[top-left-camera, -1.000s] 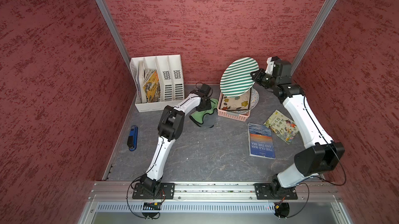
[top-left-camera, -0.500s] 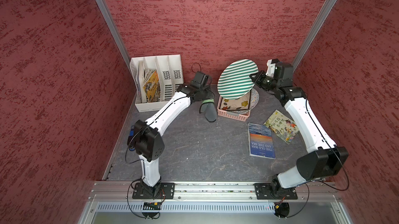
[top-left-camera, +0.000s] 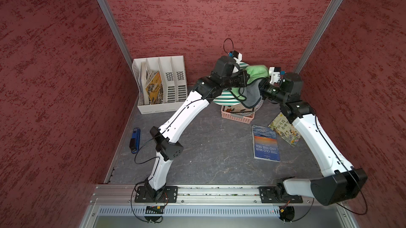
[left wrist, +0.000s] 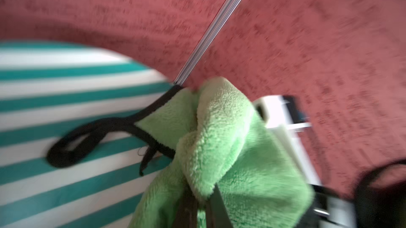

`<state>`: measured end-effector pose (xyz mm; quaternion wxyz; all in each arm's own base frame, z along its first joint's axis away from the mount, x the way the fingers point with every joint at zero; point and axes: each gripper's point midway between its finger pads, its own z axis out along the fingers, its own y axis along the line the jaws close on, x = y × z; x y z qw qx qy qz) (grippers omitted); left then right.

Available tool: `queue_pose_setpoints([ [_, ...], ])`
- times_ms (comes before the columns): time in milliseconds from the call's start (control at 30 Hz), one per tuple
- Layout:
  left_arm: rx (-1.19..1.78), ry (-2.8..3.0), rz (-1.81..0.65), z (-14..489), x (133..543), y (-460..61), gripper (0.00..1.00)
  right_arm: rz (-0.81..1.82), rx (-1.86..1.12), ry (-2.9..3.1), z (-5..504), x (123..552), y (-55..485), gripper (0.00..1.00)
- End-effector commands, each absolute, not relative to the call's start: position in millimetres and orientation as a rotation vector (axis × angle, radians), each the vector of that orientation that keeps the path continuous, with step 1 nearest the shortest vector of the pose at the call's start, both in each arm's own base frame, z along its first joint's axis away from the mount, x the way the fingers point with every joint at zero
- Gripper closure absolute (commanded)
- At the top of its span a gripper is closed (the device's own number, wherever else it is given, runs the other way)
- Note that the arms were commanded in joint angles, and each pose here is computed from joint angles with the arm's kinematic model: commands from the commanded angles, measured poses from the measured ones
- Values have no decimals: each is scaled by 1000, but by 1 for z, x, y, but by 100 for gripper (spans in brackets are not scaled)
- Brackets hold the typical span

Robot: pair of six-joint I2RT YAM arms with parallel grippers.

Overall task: Wipe the wet plate dry
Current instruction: Wipe the plate with towel.

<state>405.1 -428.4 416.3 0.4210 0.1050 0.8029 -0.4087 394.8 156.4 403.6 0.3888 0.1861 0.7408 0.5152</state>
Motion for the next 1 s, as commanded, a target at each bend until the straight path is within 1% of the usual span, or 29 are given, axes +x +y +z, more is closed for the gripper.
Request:
queue_pose_setpoints([
  [0, 153, 2208, -871, 364, 408, -410, 100, 1475, 368, 1611, 492, 371, 157, 100],
  [200, 47, 2275, -719, 344, 403, -379, 100, 1476, 390, 1507, 523, 358, 145, 100],
  [400, -136, 2247, -519, 343, 407, -323, 100, 1452, 328, 1539, 519, 344, 148, 100],
  [533, -173, 2188, -496, 360, 422, -302, 100, 1467, 137, 1617, 504, 325, 166, 100],
  [700, -194, 2119, -516, 387, 455, -282, 100, 1533, -176, 1745, 474, 282, 197, 100],
  [767, -106, 2106, -567, 395, 463, -289, 100, 1558, -224, 1782, 463, 271, 202, 100],
  [833, 93, 2066, -735, 409, 456, -323, 100, 1565, -208, 1779, 461, 268, 201, 100],
  [900, 350, 1991, -922, 425, 430, -368, 100, 1542, -137, 1749, 467, 276, 196, 100],
  [967, 532, 1939, -999, 431, 400, -400, 100, 1491, -41, 1710, 479, 294, 187, 100],
])
